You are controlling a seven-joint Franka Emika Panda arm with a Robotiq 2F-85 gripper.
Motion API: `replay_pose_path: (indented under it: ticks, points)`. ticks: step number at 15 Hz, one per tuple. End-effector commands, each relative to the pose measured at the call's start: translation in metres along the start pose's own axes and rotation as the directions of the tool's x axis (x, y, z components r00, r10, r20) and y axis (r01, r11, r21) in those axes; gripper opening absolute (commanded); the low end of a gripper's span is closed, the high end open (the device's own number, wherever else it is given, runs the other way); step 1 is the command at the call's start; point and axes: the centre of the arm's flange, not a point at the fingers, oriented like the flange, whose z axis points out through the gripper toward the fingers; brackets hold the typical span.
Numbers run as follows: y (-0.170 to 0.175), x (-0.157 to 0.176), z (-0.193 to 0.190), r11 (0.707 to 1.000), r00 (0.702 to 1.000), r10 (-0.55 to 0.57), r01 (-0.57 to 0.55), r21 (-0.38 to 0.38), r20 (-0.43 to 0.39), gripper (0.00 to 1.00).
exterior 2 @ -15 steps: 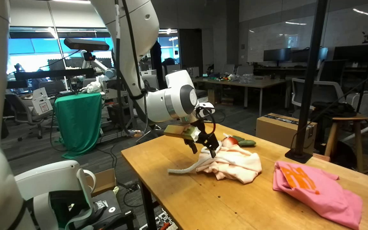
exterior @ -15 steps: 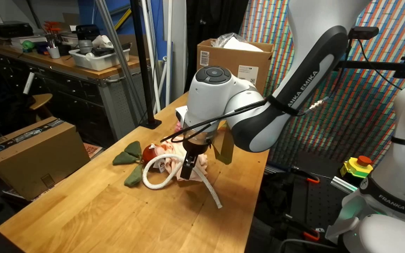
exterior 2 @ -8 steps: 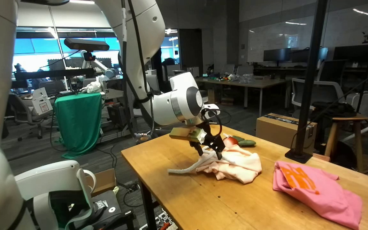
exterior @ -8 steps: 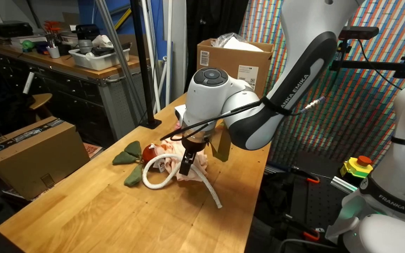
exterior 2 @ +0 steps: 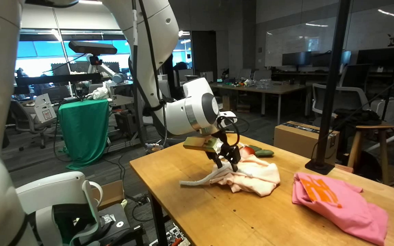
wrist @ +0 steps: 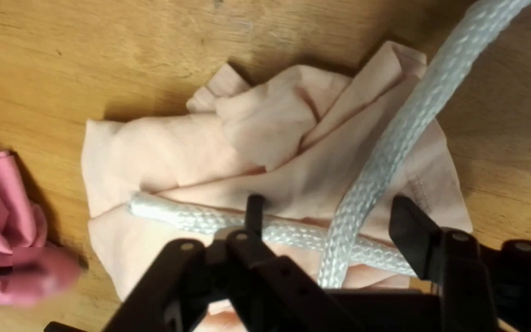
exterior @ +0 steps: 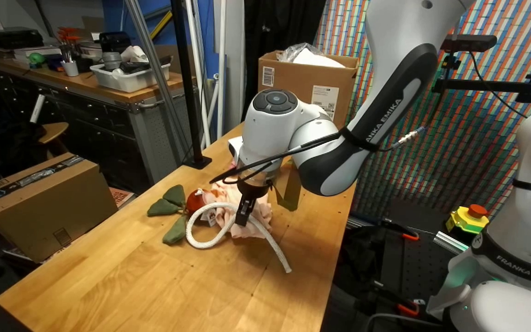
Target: Separate the things on the heap
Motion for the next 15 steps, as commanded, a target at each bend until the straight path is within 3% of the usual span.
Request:
replay_pose_path:
  ticks: [1,5,8,10,15]
  points:
    - [-0.002,0.005,0.001,1.000,0.999,0.004,-0.005,-0.008,-0.034,0.42]
    - [-0.003,0.006,-0.001,1.000,0.999,0.003,-0.003,-0.007,-0.035,0.11]
    - [-0.004,0.005,-0.003,1.000,0.999,0.001,-0.002,-0.004,-0.034,0.05]
    - [-0.006,0.003,-0.005,1.000,0.999,0.001,-0.001,-0.003,-0.033,0.09]
    - [-0.010,0.000,-0.014,1.000,0.999,-0.009,0.008,-0.014,-0.034,0.09]
